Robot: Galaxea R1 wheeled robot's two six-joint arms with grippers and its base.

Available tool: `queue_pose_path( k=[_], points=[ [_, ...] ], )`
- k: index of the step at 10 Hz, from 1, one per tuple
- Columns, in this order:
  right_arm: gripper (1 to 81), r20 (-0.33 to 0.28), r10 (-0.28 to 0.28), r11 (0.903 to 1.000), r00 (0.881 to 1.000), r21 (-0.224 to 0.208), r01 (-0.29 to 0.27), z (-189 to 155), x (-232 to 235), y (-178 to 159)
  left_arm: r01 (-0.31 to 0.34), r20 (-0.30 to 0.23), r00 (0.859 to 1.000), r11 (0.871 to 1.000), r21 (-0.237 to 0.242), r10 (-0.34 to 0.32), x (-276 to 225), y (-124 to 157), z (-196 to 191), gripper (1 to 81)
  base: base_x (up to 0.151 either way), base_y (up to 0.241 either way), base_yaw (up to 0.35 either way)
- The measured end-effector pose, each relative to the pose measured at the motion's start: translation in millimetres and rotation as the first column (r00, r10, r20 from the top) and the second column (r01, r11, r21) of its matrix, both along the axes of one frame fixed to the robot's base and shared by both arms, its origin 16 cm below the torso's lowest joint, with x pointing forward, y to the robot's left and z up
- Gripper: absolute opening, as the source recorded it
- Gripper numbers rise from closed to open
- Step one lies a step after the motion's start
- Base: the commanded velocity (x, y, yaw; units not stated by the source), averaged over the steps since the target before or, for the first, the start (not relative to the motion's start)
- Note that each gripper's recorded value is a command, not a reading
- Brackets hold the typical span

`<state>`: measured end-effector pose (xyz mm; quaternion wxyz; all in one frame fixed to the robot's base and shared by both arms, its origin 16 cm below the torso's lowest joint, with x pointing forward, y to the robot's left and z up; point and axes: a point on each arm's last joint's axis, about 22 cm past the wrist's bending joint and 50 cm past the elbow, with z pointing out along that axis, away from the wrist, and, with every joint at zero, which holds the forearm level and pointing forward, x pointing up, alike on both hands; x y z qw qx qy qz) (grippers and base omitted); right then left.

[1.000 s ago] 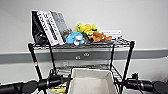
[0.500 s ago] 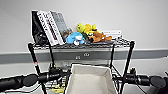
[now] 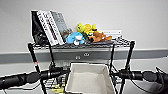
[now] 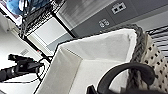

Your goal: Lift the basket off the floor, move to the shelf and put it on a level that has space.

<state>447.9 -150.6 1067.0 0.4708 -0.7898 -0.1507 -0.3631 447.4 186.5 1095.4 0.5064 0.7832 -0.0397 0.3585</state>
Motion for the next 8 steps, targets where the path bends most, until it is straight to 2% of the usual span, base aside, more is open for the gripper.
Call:
queue_pose_path(
  k=[3, 8],
  points=[
    [1.0, 0.006, -0.022, 0.9997, 1.000, -0.011, 0.022, 5.2, 27.7, 3.1, -0.021, 0.020, 1.000, 1.000, 0.007, 0.021, 25.0, -0.1, 8.3, 1.0, 0.000, 0.000, 0.000],
    [1.0, -0.011, -0.083, 0.9959, 0.997, -0.037, 0.082, -8.7, 69.8, -2.6, -0.047, -0.002, 0.999, 0.998, 0.027, 0.047, 61.4, -7.0, -8.3, 1.0, 0.000, 0.000, 0.000]
  ],
)
